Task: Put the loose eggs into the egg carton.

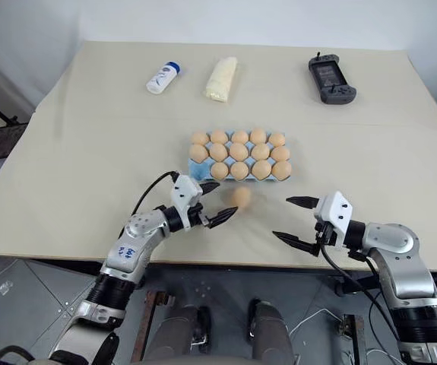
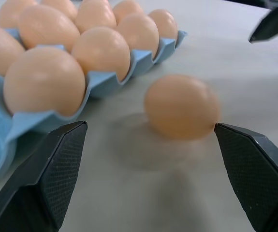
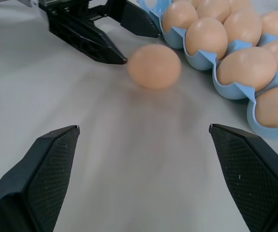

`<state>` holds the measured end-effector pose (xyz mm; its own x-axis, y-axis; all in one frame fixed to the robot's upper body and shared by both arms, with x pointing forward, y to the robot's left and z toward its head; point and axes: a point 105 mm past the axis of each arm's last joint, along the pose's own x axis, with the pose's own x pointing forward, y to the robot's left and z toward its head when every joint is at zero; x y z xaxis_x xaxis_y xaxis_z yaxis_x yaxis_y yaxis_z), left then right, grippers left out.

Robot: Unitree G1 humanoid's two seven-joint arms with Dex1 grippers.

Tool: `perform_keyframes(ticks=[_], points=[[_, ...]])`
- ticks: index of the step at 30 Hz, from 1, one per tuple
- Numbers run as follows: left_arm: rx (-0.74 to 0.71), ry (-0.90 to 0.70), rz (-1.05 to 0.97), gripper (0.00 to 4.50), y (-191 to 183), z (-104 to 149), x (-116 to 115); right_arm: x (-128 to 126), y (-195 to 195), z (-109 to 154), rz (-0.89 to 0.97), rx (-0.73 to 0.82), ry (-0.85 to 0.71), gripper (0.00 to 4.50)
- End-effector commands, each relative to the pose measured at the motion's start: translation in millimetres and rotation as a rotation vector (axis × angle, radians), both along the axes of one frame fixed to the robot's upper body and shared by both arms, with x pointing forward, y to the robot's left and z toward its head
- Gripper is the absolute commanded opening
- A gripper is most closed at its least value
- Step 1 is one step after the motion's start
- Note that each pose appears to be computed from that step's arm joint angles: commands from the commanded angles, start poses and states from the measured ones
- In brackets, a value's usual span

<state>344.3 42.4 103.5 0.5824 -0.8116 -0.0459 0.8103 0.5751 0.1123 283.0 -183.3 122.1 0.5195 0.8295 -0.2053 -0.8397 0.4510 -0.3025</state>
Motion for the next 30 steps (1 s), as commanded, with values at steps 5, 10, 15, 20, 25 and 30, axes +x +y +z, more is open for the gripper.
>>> perform_keyframes(ticks=[5, 10, 15, 20, 25, 30], points=[[-0.022, -0.036, -0.06, 4.5, -10, 10, 1, -1, -1, 9, -0.009, 0.011, -0.037, 4.49], [-0.028, -0.049, -0.1, 4.5, -10, 15, -5, 8, -10, 1, -0.069, -0.014, -0.007, 4.49], [-0.007, -0.052, -0.149, 4.5, 15, 16, -18, 21, -9, -7, -0.091, 0.006, 0.026, 4.49], [0.064, -0.053, -0.177, 4.5, 59, 16, -24, 34, 5, -17, -0.081, 0.031, 0.049, 4.49], [0.143, -0.045, -0.179, 4.5, 104, 19, -27, 39, 17, -26, -0.04, 0.046, 0.073, 4.49], [0.179, -0.046, -0.168, 4.5, 123, 20, -25, 48, 30, -25, -0.028, 0.081, 0.061, 4.32]])
